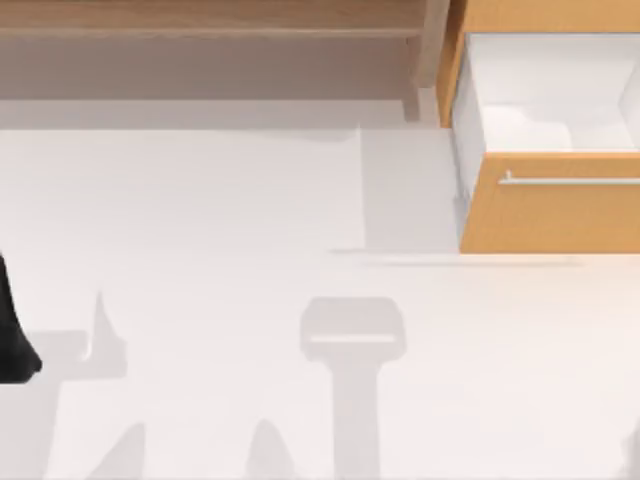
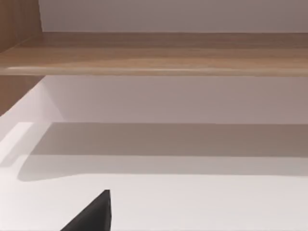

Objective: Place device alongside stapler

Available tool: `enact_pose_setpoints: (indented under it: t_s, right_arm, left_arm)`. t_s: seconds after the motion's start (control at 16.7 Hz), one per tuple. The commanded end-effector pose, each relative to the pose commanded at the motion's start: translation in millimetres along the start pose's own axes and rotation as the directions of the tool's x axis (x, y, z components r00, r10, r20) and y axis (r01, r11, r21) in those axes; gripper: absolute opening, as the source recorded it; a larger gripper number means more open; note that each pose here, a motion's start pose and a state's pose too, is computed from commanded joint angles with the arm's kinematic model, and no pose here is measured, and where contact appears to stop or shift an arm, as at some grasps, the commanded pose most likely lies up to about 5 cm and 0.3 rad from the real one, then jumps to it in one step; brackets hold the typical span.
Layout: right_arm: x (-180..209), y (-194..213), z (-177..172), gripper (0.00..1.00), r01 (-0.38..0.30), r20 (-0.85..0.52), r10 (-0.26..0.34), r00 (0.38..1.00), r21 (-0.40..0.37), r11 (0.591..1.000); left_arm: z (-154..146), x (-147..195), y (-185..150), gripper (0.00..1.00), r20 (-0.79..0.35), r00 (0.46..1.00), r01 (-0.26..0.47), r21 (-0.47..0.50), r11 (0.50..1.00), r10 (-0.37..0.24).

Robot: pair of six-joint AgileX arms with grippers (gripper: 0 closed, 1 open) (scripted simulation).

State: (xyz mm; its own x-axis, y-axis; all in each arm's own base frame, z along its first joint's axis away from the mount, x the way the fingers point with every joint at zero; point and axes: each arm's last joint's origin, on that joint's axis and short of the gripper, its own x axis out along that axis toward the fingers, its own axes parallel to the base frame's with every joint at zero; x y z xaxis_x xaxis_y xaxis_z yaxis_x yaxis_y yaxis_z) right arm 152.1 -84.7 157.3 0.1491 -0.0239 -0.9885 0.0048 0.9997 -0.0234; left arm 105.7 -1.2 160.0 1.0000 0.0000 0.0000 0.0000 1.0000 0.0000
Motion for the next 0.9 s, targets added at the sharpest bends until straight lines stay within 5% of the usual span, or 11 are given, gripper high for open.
enact_pose_setpoints:
  t_s: [0.9]
  right_arm:
    - [17, 1, -5, 0.0, -0.017, -0.033, 0.017, 0.999, 0.004, 1.0]
  left_arm:
    - [0, 0, 0, 1.0, 0.0, 1.0, 0.0, 0.0, 1.0, 0.0]
